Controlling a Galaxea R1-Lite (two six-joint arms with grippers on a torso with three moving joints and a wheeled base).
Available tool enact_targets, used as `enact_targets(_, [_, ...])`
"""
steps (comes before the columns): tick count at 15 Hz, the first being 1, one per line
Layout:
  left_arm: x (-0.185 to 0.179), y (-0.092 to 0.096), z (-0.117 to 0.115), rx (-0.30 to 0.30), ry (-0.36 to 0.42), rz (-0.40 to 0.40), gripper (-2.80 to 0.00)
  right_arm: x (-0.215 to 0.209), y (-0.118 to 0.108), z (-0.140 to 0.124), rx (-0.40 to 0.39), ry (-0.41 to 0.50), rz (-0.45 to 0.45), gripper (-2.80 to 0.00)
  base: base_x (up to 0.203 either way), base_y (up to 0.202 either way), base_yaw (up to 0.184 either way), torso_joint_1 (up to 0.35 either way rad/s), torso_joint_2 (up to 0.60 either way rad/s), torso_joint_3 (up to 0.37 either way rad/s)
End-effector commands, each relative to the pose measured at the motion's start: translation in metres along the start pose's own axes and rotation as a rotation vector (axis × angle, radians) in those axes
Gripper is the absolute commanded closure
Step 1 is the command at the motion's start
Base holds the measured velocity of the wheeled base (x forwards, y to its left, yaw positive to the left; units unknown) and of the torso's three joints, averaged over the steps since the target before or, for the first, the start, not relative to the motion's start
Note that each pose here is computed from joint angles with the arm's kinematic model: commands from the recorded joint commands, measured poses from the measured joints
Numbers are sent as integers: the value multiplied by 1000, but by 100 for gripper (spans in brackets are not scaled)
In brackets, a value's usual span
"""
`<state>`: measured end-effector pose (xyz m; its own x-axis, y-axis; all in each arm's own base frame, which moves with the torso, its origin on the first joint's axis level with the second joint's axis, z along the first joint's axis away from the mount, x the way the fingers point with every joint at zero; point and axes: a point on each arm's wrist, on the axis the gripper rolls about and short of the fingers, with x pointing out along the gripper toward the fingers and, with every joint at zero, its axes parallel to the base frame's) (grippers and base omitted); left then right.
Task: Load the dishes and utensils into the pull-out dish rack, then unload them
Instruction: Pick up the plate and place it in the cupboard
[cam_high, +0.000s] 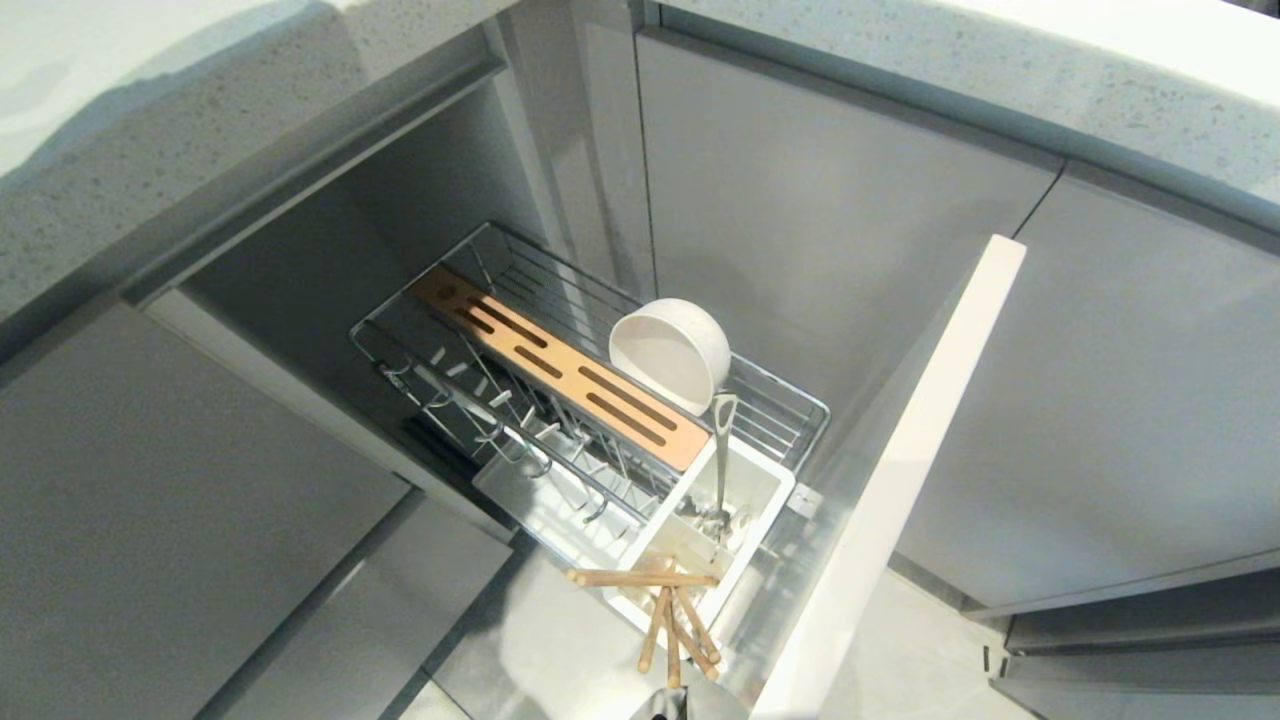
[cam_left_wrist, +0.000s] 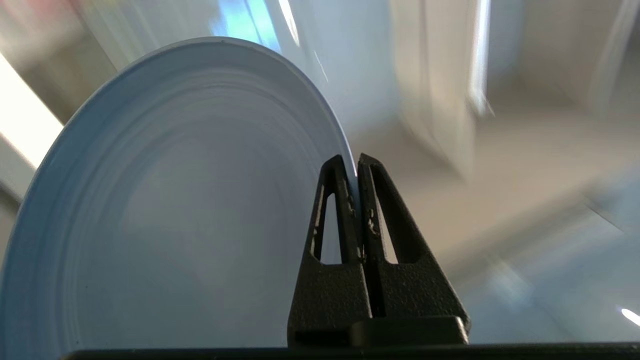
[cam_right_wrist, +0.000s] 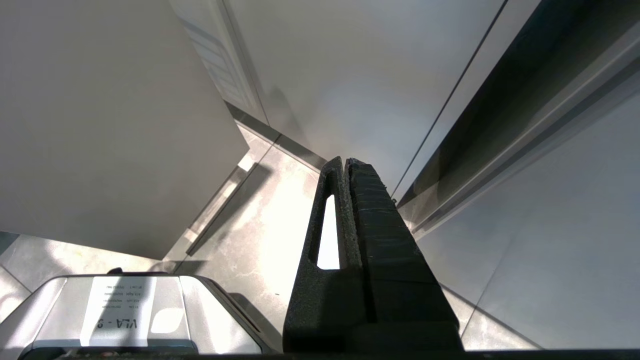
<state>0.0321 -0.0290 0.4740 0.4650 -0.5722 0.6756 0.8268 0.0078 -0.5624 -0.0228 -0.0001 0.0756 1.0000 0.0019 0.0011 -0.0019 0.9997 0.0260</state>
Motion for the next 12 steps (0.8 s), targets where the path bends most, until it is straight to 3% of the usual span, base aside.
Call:
enact_targets(1, [-26, -9, -5, -112, 145, -84, 0, 0, 0, 0, 0, 1, 0, 0, 0, 0, 0, 0, 0, 0])
enact_targets(3, [-32, -5, -11, -194, 232, -95, 0, 0, 0, 0, 0, 0, 0, 0, 0, 0, 0, 0, 0, 0])
enact_targets(5, [-33, 8, -20, -250, 287, -42, 0, 0, 0, 0, 0, 0, 1, 0, 0, 0, 0, 0, 0, 0])
enact_targets(8, [-37, 26, -32, -295, 368, 135, 0, 0, 0, 0, 0, 1, 1, 0, 0, 0, 0, 0, 0, 0])
enact_targets(9, [-38, 31, -35, -303, 372, 187, 0, 0, 0, -1, 0, 3, 1, 0, 0, 0, 0, 0, 0, 0])
enact_targets(12, [-18, 54, -43, -291, 276, 345, 0, 0, 0, 0, 0, 2, 1, 0, 0, 0, 0, 0, 0, 0])
